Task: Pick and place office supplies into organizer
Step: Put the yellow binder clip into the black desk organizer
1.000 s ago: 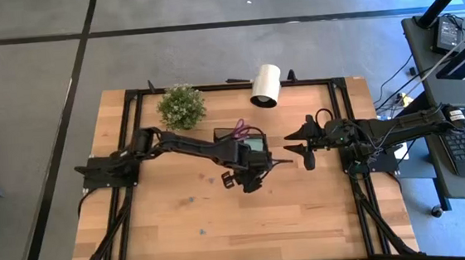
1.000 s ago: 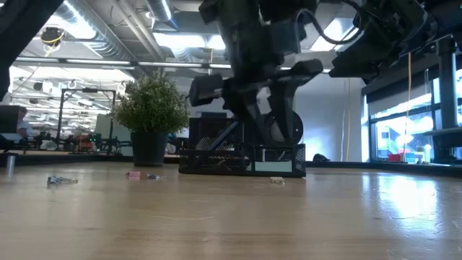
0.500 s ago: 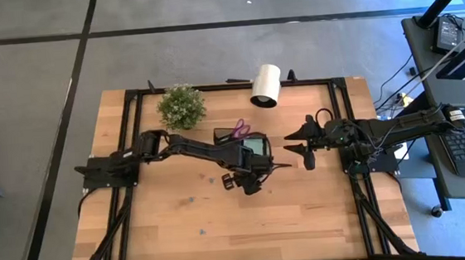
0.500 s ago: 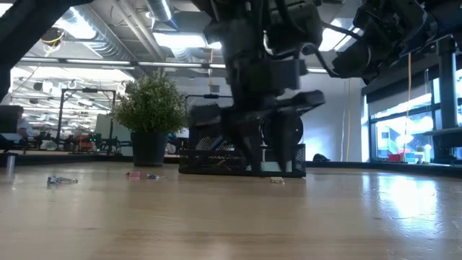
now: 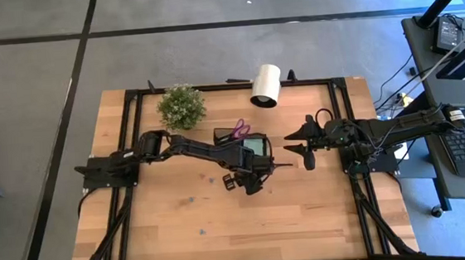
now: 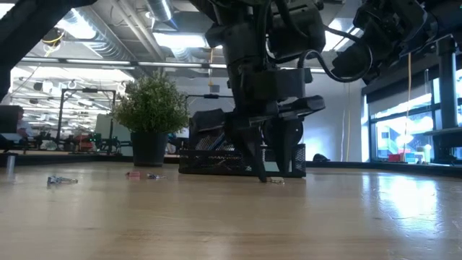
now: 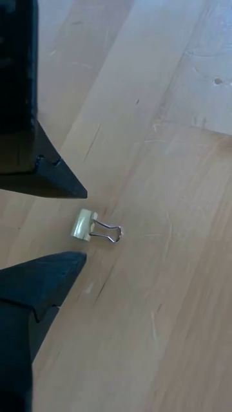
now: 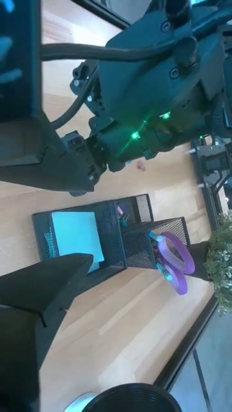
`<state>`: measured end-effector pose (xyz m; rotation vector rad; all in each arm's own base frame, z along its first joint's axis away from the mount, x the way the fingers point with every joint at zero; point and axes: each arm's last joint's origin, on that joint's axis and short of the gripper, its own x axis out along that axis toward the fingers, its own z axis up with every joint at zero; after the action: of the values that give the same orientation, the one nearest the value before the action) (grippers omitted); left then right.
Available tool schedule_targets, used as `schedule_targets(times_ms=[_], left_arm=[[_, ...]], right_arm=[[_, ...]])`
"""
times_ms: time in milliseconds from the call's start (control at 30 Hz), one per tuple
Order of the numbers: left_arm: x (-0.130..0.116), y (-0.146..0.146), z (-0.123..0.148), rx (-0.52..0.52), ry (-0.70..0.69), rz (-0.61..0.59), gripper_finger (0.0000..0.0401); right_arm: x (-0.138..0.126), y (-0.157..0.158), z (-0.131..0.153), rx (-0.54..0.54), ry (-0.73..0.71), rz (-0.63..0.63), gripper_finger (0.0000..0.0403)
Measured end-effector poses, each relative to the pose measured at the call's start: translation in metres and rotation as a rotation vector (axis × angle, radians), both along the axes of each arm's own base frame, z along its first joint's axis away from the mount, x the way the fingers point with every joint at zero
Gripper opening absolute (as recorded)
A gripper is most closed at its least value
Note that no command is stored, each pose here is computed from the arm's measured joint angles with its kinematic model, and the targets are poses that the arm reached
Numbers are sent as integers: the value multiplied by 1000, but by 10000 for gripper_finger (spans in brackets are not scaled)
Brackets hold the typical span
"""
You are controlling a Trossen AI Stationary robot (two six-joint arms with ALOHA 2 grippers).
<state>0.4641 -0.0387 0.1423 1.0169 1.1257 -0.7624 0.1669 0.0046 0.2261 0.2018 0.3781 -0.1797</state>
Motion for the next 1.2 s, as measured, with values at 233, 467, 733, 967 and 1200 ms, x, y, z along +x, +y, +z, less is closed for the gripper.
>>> schedule_targets(times_ms=[233,467,733,967,1200], left_arm=[[-2,0,-2,-33,31,29,126],[-4,-4,-3,-36,43,9,114],[-6,-13,-3,-25,53,-7,113],[-8,-18,-3,-28,70,-5,113],[-11,-20,-4,-59,106,50,113]], right_arm=[[0,0,0,-3,0,1,171],[0,0,0,-3,0,1,171],[0,0,0,-3,0,1,171],[0,0,0,-3,0,1,171],[0,0,0,-3,0,1,171]])
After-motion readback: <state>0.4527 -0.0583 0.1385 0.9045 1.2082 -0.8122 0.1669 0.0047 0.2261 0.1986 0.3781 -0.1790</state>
